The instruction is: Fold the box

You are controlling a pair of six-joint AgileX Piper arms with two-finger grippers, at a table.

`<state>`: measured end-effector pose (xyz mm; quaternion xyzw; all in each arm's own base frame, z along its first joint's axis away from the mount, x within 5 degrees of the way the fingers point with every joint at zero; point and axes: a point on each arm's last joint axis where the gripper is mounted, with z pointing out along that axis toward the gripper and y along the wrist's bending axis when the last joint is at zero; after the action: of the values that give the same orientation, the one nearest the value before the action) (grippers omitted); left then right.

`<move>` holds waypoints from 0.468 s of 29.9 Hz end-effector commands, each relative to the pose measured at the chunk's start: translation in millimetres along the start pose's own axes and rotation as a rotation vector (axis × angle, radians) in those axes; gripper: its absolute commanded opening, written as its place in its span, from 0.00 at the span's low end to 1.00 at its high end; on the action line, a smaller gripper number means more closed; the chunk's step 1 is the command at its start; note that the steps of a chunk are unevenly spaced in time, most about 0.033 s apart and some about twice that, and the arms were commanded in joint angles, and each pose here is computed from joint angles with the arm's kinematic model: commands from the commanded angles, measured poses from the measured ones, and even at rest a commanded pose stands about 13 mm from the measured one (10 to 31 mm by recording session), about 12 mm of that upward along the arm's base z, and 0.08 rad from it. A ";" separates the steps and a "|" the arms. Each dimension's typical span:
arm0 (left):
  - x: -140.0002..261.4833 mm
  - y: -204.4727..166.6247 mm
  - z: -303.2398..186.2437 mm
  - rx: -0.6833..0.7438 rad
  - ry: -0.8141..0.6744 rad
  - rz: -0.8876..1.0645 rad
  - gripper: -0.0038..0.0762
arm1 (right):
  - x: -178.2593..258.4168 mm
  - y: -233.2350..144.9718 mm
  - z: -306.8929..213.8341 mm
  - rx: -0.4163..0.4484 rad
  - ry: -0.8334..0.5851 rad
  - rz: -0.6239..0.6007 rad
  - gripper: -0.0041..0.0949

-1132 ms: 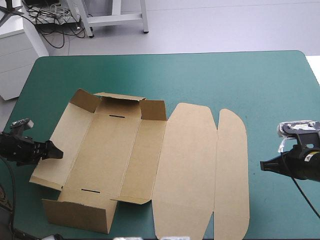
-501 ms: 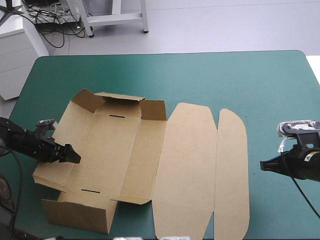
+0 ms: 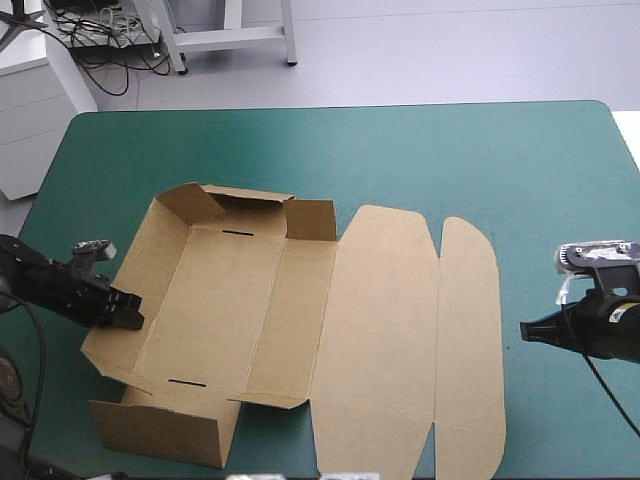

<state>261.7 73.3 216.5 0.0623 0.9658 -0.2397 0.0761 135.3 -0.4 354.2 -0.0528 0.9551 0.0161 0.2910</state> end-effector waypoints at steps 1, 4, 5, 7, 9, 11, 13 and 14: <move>2.1 -12.7 -10.7 0.032 0.019 0.019 0.04 | -6.3 -0.5 -8.0 0.008 -0.072 -0.003 0.02; 1.8 -13.1 -10.7 0.036 0.015 0.016 0.04 | -6.3 -0.5 -8.0 0.008 -0.072 -0.003 0.02; 1.8 -13.1 -10.7 0.036 0.015 0.016 0.04 | -6.3 -0.5 -8.0 0.008 -0.072 -0.003 0.02; 2.3 -12.3 -10.5 0.026 0.022 0.021 0.04 | -6.3 -0.5 -8.0 0.008 -0.072 -0.003 0.02; 2.6 -10.9 -10.5 0.010 0.025 0.019 0.04 | -6.3 -0.5 -8.0 0.008 -0.072 -0.003 0.02; 0.7 -12.6 -9.5 -0.007 0.032 0.029 0.04 | -6.3 -0.5 -8.0 0.008 -0.072 -0.003 0.02; -6.9 -18.5 -8.8 -0.047 0.033 0.063 0.04 | -6.3 -0.5 -8.0 0.008 -0.072 -0.003 0.02; -12.7 -22.3 -10.1 -0.071 0.026 0.080 0.04 | -6.3 -0.5 -8.0 0.008 -0.072 -0.003 0.02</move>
<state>264.5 67.7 218.5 0.0759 0.9694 -0.2248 0.0634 135.3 -0.4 354.2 -0.0528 0.9551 0.0161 0.2910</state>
